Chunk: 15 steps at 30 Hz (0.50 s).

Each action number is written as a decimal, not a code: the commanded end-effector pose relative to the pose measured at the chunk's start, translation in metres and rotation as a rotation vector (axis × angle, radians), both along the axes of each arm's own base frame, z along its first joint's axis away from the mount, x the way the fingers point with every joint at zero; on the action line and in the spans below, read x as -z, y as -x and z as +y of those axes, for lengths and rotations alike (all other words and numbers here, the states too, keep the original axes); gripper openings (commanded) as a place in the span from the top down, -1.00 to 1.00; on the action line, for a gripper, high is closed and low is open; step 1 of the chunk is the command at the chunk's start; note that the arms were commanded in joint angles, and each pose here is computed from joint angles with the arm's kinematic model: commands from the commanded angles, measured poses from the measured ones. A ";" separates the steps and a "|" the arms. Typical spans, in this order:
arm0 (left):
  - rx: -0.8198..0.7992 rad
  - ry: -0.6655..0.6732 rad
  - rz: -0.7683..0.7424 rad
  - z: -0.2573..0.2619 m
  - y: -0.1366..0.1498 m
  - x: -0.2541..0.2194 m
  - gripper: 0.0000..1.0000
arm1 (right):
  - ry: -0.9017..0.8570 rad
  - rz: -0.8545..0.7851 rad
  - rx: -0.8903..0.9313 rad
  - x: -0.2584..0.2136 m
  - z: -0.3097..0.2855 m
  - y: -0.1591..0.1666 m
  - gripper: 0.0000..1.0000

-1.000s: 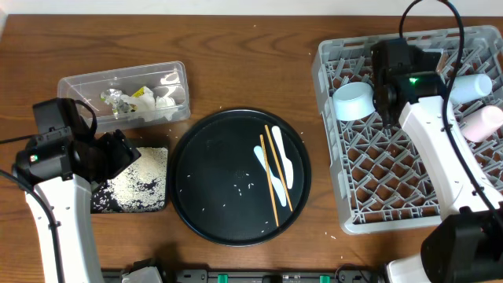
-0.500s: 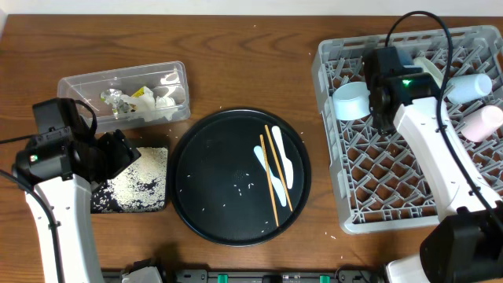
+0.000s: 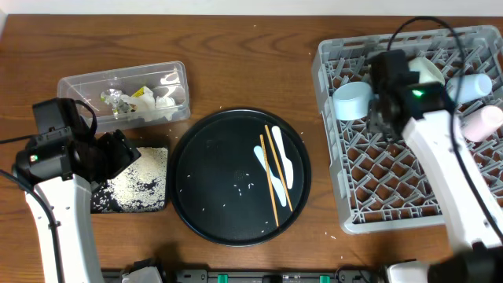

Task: Sort waste into correct bins and load items into the dishwasher rack
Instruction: 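Lower the blue plate into the rack slots and release it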

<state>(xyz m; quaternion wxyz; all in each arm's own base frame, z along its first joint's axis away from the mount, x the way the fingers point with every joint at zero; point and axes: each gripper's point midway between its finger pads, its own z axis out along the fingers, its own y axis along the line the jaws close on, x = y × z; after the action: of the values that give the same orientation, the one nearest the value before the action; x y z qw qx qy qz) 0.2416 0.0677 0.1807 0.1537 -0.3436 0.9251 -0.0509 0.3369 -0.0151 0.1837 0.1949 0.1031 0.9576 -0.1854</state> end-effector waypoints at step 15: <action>-0.018 0.002 -0.001 0.002 -0.001 -0.002 -0.66 | -0.039 -0.121 0.148 -0.036 -0.051 0.016 -0.53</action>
<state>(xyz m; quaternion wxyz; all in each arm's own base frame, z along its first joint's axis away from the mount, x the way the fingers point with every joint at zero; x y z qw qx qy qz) 0.2416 0.0677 0.1807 0.1537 -0.3441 0.9249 -0.0510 0.3213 -0.0614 0.2190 0.2366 0.1841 0.9383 -0.1724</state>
